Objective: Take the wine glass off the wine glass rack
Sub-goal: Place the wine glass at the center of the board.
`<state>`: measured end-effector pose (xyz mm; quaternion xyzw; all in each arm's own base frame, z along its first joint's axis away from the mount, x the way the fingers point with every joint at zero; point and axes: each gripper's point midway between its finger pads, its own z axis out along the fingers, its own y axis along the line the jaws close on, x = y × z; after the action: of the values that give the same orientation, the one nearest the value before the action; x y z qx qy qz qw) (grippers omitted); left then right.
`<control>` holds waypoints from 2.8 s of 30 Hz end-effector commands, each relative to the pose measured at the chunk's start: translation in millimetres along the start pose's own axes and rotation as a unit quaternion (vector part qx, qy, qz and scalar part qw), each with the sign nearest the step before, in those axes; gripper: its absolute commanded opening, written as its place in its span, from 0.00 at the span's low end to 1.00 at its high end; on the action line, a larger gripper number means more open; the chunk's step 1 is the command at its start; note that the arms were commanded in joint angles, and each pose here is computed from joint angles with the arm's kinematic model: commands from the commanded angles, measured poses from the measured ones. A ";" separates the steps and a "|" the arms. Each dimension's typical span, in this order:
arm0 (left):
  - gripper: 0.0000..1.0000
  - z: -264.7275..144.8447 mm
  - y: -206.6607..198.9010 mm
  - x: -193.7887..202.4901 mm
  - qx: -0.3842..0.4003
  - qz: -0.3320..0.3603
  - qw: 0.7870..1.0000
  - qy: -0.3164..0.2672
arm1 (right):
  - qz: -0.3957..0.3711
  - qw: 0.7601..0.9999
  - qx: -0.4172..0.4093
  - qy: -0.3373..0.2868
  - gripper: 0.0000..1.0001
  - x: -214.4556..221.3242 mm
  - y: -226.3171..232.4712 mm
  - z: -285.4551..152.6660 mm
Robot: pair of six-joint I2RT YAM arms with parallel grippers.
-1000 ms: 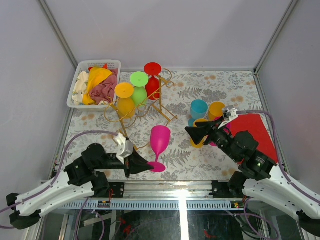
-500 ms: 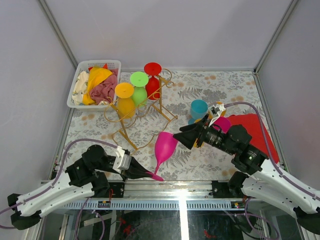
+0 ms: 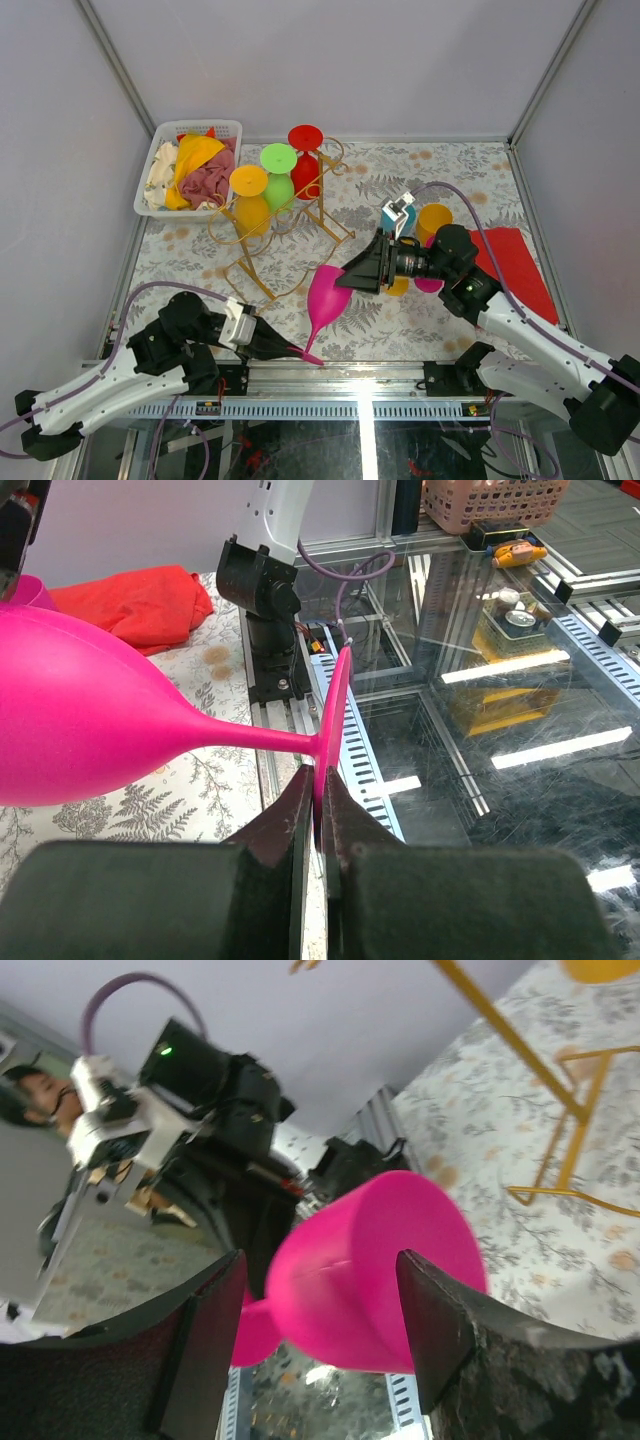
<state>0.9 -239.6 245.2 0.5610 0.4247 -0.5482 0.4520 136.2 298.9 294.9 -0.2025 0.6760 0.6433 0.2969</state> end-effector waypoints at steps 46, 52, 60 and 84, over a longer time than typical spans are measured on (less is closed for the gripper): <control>0.59 3.6 19.7 0.4 -0.051 -0.038 0.998 0.017 | -0.093 0.991 -0.074 0.061 0.00 18.0 31.9 -15.7; 0.68 4.1 24.8 -11.6 -0.069 -0.062 0.996 0.008 | -0.101 0.992 -0.004 0.077 0.00 27.0 13.5 -17.8; 0.89 5.1 29.0 -38.9 -0.091 -0.118 0.989 -0.015 | -0.157 0.971 0.123 0.135 0.00 56.8 -9.1 -14.1; 1.00 -0.1 42.5 -97.2 -0.146 -0.229 0.957 -0.106 | -0.296 0.854 0.428 0.024 0.00 4.3 -115.4 -7.0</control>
<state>34.9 -248.4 321.0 0.3493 0.5788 -0.6048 0.4210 169.9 267.7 177.6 -0.3191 0.8190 0.1956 0.4350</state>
